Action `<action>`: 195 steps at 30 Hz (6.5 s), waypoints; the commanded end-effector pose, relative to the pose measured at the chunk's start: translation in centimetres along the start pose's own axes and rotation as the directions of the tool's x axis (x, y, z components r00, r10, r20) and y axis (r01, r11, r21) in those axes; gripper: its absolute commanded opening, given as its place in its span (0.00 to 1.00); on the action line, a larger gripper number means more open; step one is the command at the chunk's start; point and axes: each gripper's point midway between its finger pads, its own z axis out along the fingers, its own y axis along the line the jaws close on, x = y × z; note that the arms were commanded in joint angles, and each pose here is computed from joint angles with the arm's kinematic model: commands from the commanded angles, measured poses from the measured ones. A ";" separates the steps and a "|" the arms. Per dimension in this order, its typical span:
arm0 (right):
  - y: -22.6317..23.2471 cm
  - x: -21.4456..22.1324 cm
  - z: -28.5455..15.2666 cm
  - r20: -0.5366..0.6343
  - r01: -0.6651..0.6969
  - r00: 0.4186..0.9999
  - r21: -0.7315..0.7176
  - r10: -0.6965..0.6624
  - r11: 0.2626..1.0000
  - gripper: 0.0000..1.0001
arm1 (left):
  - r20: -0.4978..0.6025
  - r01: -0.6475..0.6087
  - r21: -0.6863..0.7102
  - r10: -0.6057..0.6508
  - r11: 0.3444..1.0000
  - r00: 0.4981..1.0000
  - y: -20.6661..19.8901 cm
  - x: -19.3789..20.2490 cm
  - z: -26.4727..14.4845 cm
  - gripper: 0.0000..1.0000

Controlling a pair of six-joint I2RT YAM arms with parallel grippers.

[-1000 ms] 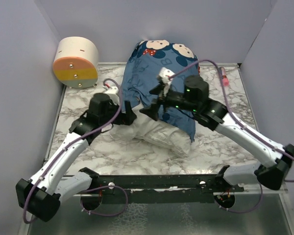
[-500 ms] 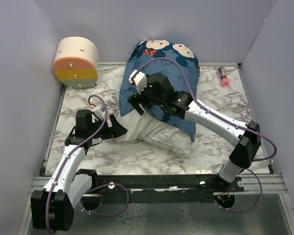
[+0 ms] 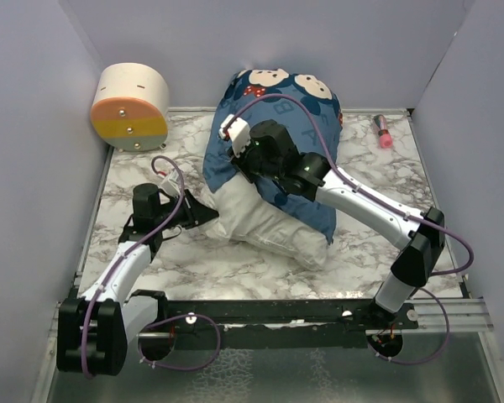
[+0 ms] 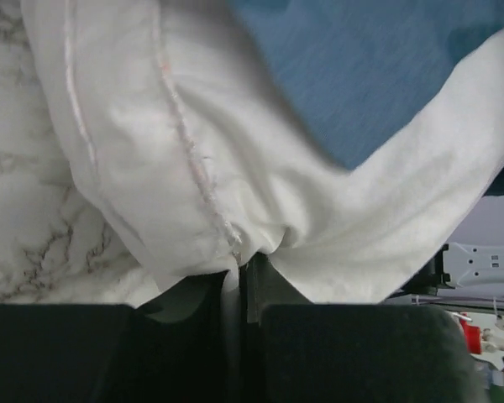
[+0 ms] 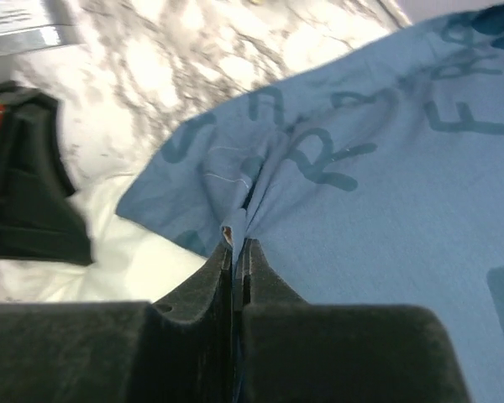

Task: Put the pillow into the pillowcase
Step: Stuff the pillow into the pillowcase.

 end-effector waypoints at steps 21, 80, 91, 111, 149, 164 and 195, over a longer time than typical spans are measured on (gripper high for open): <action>13.6 -15.8 -9.9 0.322 -0.063 0.865 -0.690 0.384 0.721 0.01 | 0.716 -0.595 0.193 0.302 0.780 0.629 -19.3 -14.7 -7.4 0.00; -11.2 6.9 -33.5 0.762 -0.754 0.527 0.216 0.375 0.621 0.94 | 0.081 -0.523 0.700 0.673 0.487 0.735 -36.2 3.8 17.4 0.76; -9.1 6.0 -25.2 0.597 -0.636 0.669 0.151 0.443 0.757 0.87 | 0.071 -0.608 0.259 0.614 0.750 0.786 -21.0 -6.8 10.1 0.83; -11.6 27.9 -11.0 0.148 -0.742 0.609 0.454 0.780 0.493 0.14 | 0.056 -0.444 0.071 0.440 0.893 0.896 -4.2 -3.8 15.2 0.88; -12.3 19.0 -6.9 -0.001 -0.686 0.722 0.130 0.692 0.716 0.09 | -0.019 -0.372 0.372 0.408 0.850 0.913 -10.3 2.2 14.6 0.00; -17.4 26.2 -3.9 0.151 -0.729 0.628 0.457 0.763 0.510 0.01 | -0.159 -0.207 0.535 0.338 0.819 0.928 -15.7 16.3 1.5 0.00; -12.0 13.0 -18.6 0.429 -0.713 0.675 0.173 0.600 0.679 0.81 | -0.115 -0.603 0.036 0.603 0.797 0.790 -19.2 3.9 0.8 0.60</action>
